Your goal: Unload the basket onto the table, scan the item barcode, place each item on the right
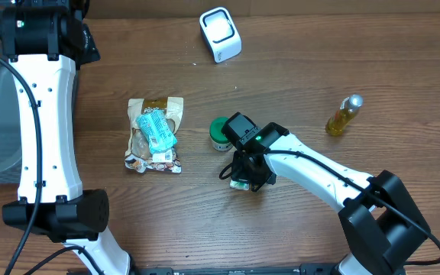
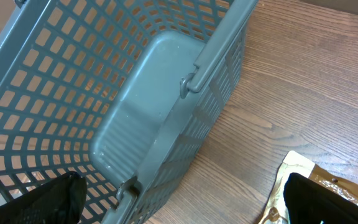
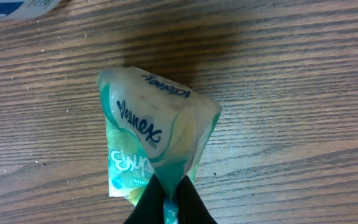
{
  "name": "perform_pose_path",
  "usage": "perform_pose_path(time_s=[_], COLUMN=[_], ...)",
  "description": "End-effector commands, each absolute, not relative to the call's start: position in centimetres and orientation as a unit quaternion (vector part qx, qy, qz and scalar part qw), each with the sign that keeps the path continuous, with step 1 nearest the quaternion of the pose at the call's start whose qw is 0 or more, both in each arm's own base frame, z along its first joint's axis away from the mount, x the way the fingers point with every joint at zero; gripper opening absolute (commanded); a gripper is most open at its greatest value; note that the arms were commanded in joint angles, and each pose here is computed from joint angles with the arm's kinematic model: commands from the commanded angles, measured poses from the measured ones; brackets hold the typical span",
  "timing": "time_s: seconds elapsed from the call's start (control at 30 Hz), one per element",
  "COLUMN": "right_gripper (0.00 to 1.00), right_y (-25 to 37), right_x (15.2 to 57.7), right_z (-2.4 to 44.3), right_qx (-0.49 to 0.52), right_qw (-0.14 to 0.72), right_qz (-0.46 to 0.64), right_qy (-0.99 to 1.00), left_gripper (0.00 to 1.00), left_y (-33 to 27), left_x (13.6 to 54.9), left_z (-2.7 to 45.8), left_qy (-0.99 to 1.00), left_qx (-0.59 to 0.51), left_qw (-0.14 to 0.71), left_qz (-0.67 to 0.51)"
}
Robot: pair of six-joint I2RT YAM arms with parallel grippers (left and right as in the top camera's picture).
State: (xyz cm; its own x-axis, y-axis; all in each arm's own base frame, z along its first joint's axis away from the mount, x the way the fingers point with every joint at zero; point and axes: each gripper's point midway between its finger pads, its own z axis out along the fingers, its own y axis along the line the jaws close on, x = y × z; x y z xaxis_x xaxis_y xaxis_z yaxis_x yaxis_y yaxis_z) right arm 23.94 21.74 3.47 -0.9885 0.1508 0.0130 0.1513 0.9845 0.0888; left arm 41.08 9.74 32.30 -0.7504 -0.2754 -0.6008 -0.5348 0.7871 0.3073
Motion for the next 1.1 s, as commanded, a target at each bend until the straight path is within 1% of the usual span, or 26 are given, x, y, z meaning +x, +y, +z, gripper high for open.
perform_pose_path(time_s=[0.0,0.07,0.1,0.13,0.17,0.23,0.27,0.33,0.37,0.47,0.53,0.67,0.73,0.9,1.07], right_gripper=[0.04,0.05,0.12,0.22,0.29,0.6,0.66,0.71,0.73,0.73,0.73,0.75,0.75,0.77,0.75], right_y=[21.7,21.7,21.7,21.7,21.7,21.7,21.7,21.7,21.7,22.4,23.3,24.5,25.1,26.0,25.9], right_x=[23.7,23.7,23.7,23.7,23.7,23.7,23.7,23.7,23.7,24.4,25.1,27.2,28.0,30.1,30.0], right_z=[3.6,3.6,3.6,3.6,3.6,3.6,3.6,3.6,3.6,4.5,6.4,10.6,11.8,11.8,10.7], right_qx=[-0.075,-0.075,-0.075,-0.075,-0.075,-0.075,-0.075,-0.075,-0.074,-0.044,-0.016,0.014,0.025,0.028,0.027], right_qw=[0.003,0.003,0.004,0.004,0.004,0.003,0.003,0.003,0.003,-0.002,-0.005,-0.041,-0.057,-0.098,-0.087], right_qz=[-0.049,-0.049,-0.048,-0.048,-0.049,-0.049,-0.049,-0.049,-0.049,-0.066,-0.083,-0.094,-0.106,-0.112,-0.103], right_qy=[-0.996,-0.996,-0.996,-0.996,-0.996,-0.996,-0.996,-0.996,-0.996,-0.997,-0.996,-0.995,-0.992,-0.988,-0.991], left_gripper=[0.99,1.0,0.99,1.0,0.99,1.0,1.0,0.99,1.0,0.99,0.99,1.0,1.0,1.0,0.99], left_y=[10.0,10.0,10.0,10.0,10.0,10.0,10.0,10.0,10.0,10.0,10.0,10.0,10.0,10.0,10.0], left_x=[41.0,41.0,41.0,41.0,41.0,41.0,41.0,41.0,41.0,41.0,41.0,41.0,41.0,41.0,41.0], left_z=[33.3,33.3,33.3,33.3,33.3,33.3,33.3,33.3,33.3,33.3,33.3,33.3,33.3,33.3,33.3], left_qy=[0.9,0.9,0.9,0.9,0.9,0.9,0.9,0.9,0.9,0.9,0.9,0.9,0.9,0.9,0.9], left_qx=[-0.22,-0.22,-0.22,-0.22,-0.22,-0.22,-0.22,-0.22,-0.22,-0.22,-0.22,-0.22,-0.22,-0.22,-0.22], left_qw=[0.284,0.284,0.284,0.284,0.284,0.284,0.284,0.284,0.284,0.284,0.284,0.284,0.284,0.284,0.284], left_qz=[0.246,0.246,0.246,0.246,0.246,0.246,0.246,0.246,0.246,0.246,0.246,0.246,0.246,0.246,0.246])
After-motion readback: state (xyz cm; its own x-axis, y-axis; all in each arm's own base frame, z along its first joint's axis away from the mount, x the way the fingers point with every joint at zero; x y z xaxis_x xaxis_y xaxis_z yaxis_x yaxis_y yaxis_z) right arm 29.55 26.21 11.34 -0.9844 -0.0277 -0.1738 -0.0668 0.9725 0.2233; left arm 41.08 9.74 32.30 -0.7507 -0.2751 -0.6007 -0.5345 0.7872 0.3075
